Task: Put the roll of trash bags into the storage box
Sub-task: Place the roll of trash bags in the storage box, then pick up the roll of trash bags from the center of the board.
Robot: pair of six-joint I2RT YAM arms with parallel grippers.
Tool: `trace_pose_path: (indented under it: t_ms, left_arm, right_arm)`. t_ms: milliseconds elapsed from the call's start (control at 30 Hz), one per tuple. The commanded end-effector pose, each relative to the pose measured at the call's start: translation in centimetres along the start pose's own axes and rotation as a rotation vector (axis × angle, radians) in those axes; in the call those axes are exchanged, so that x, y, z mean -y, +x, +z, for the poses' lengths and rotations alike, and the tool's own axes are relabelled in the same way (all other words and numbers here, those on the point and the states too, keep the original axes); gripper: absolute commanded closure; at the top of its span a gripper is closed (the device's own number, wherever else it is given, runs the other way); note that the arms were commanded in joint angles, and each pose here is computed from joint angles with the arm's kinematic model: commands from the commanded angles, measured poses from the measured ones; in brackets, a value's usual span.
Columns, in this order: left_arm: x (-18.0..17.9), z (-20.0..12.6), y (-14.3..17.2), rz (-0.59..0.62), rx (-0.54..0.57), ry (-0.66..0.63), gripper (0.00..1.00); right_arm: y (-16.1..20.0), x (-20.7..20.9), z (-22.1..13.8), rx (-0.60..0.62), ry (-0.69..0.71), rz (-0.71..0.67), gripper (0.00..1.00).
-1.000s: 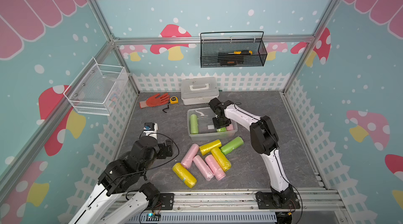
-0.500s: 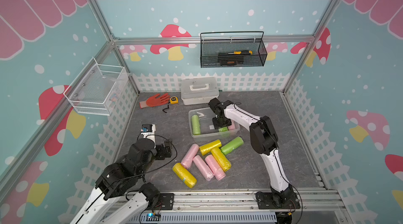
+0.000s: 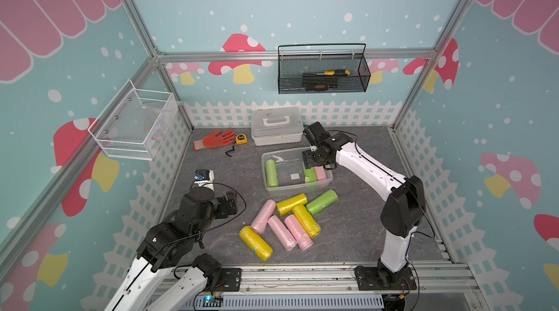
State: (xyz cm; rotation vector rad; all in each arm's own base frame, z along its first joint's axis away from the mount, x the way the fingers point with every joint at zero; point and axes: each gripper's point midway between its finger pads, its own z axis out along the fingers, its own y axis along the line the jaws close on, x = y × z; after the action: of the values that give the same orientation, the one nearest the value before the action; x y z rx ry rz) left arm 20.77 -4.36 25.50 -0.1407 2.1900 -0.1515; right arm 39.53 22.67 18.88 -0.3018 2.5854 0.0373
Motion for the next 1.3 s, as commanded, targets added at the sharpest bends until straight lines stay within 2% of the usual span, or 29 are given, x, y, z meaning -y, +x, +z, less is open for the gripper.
trace_pose_path:
  t_ms: [0, 233, 467, 700, 933, 967, 1067, 1267]
  left_arm:
    - [-0.1, 0.2, -0.9, -0.043, -0.001, 0.021, 0.01]
    - [-1.7, 1.0, -0.9, -0.084, -0.011, -0.051, 0.01]
    - [-1.6, 0.5, -0.8, -0.068, 0.019, -0.045, 0.01]
    - [0.5, -0.5, -0.4, 0.025, 0.039, 0.045, 0.01]
    - [0.5, -2.1, -0.5, 0.042, 0.117, 0.064, 0.01]
    - [0.5, -2.3, -0.4, 0.046, 0.126, 0.069, 0.01]
    - [0.5, -2.8, -0.4, 0.059, 0.154, 0.082, 0.01]
    - [0.9, -2.8, -0.3, 0.084, 0.152, 0.088, 0.01]
  right_arm:
    - [-0.1, 0.5, -1.2, 0.057, 0.011, -0.010, 0.26]
    - [1.7, 3.2, -6.7, 0.190, 0.018, -0.026, 0.26]
    - [8.5, 7.1, -10.4, 0.396, 0.006, 0.024, 0.22]
    - [15.9, 11.3, -10.8, 0.492, 0.060, 0.125, 0.02]
    - [21.4, 11.7, -8.4, 0.639, -0.044, 0.185, 0.02]
    - [21.7, 11.3, -8.2, 0.690, -0.086, 0.186, 0.02]
    - [21.5, 9.1, -7.2, 0.630, -0.157, 0.082, 0.01]
    - [20.5, 7.7, -7.2, 0.592, -0.193, 0.037, 0.01]
